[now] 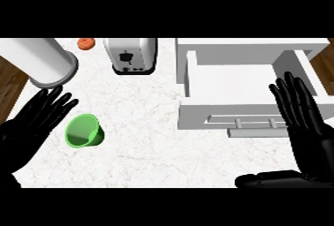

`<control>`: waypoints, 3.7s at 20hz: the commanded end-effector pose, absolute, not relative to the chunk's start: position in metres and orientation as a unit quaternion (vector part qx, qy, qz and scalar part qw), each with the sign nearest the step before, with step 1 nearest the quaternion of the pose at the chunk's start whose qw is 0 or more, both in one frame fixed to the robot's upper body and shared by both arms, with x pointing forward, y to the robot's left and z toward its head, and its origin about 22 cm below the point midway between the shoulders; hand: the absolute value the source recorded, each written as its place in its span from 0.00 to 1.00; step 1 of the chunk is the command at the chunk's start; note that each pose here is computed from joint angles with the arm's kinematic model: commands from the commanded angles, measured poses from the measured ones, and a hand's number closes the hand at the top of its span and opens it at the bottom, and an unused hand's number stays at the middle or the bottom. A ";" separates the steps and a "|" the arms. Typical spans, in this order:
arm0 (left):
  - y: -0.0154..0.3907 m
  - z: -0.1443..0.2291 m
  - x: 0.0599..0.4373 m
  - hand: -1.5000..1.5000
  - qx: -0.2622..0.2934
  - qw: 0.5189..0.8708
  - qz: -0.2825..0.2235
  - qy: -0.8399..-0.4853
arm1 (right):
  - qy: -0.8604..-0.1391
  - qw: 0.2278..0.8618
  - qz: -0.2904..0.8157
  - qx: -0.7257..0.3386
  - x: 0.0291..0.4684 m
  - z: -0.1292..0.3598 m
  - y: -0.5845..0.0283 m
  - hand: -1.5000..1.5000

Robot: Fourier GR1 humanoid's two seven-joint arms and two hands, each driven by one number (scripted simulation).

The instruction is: Pick up the cup, place it into the drawer and close the drawer

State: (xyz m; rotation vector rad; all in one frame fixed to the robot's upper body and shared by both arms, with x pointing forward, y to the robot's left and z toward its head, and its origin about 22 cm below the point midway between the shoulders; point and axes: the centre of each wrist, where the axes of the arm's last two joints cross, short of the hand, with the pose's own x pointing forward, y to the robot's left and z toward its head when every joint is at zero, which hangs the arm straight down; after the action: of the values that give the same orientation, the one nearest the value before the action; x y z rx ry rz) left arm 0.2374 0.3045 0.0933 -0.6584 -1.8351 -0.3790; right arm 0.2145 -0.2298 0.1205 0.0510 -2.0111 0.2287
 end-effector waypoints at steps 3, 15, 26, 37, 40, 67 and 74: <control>0.359 0.079 0.271 0.00 -0.328 0.569 -0.160 -0.737 | -0.827 0.551 0.109 0.035 0.246 0.133 -0.235 0.00; 0.381 0.012 0.315 0.00 -0.278 0.636 -0.177 -0.698 | -0.838 0.534 0.109 0.033 0.266 0.133 -0.248 0.00; 0.389 -0.056 0.300 0.00 -0.222 0.666 -0.160 -0.694 | -0.840 0.528 0.118 0.033 0.263 0.130 -0.240 0.00; 0.392 -0.077 0.292 0.00 -0.206 0.668 -0.164 -0.696 | -0.844 0.524 0.104 0.041 0.279 0.149 -0.255 0.00; 0.388 -0.091 0.281 0.00 -0.194 0.669 -0.159 -0.699 | -0.844 0.522 0.115 0.037 0.272 0.150 -0.254 0.00; 0.315 -0.121 0.290 1.00 -0.324 0.630 -0.147 -0.691 | -0.839 0.530 0.118 0.038 0.278 0.159 -0.260 0.00; 0.303 -0.115 0.299 1.00 -0.183 0.540 -0.165 -0.805 | -0.840 0.528 0.124 0.029 0.272 0.152 -0.261 0.00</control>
State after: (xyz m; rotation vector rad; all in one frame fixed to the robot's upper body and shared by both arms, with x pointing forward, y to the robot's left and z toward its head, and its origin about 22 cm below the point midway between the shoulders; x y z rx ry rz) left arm 0.3039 0.3130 -0.1075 -0.3725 -1.7182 -0.4257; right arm 0.2790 -0.2607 0.1553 0.0727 -2.0046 0.2927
